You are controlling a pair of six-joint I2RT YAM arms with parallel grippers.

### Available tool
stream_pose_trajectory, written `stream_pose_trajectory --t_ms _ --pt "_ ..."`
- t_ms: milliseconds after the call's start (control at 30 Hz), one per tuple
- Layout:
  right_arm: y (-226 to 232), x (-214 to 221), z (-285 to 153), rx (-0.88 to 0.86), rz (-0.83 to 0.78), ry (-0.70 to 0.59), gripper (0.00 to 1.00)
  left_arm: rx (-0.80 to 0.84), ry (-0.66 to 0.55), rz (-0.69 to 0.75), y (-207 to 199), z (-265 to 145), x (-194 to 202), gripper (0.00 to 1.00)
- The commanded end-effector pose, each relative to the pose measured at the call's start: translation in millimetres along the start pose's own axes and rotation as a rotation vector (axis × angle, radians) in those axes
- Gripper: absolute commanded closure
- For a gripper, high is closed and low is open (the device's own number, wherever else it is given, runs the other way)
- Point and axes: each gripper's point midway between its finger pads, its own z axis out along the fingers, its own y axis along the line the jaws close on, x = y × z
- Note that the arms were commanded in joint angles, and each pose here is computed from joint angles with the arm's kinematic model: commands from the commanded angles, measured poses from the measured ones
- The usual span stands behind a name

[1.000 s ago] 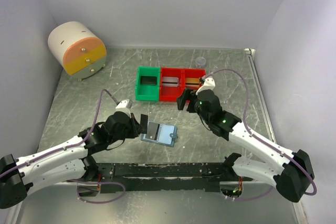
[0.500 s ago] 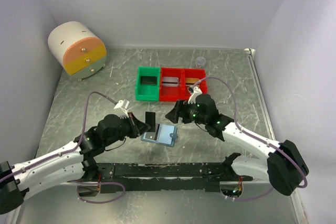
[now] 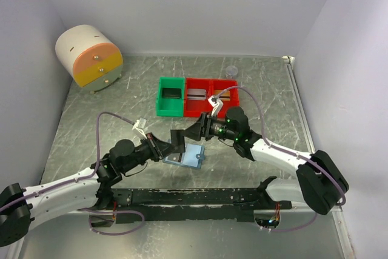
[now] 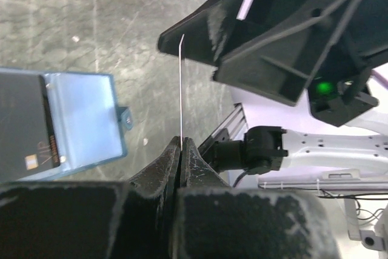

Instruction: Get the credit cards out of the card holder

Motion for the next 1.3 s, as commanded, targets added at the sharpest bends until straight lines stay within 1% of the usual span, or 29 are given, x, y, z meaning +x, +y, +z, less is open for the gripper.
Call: stream_pose_trajectory --t_ms 0,167,333,567,733,933,1000,1067,1133,1267 --pt "13.5 -6.5 1.0 -0.096 0.008 -0.006 0.43 0.158 -0.058 -0.034 -37.4 0.1 -16.3 0.93" --pt "15.6 -5.3 -5.5 -0.183 0.04 0.006 0.57 0.148 -0.022 -0.038 -30.8 2.7 -18.4 0.93" --pt "31.1 -6.1 -9.6 -0.292 0.042 0.017 0.65 0.229 -0.01 -0.075 -32.2 -2.0 -24.9 0.93" --pt "33.5 -3.9 -9.7 -0.325 0.092 0.017 0.67 0.337 0.042 -0.05 -51.1 -3.1 -20.0 0.93" --pt "34.0 -3.8 -9.3 -0.338 0.112 0.014 0.69 0.37 0.055 -0.037 -57.7 -5.0 -18.7 0.93" --pt "47.1 -6.2 -14.1 -0.409 0.11 0.013 0.78 0.369 0.047 -0.058 -52.3 -9.5 -16.2 0.93" --pt "48.5 -5.3 -15.3 -0.419 0.11 0.016 0.84 0.383 0.047 -0.052 -55.1 -11.4 -16.3 0.93" --pt "48.4 -4.6 -15.3 -0.419 0.111 0.02 0.86 0.382 0.047 -0.046 -56.3 -11.5 -17.2 0.93" --pt "48.5 -4.5 -15.0 -0.416 0.106 0.025 0.87 0.383 0.046 -0.042 -57.7 -11.6 -17.8 0.93" --pt "48.4 -4.0 -15.2 -0.407 0.099 0.035 0.83 0.392 0.041 -0.038 -61.2 -11.9 -20.0 0.93"
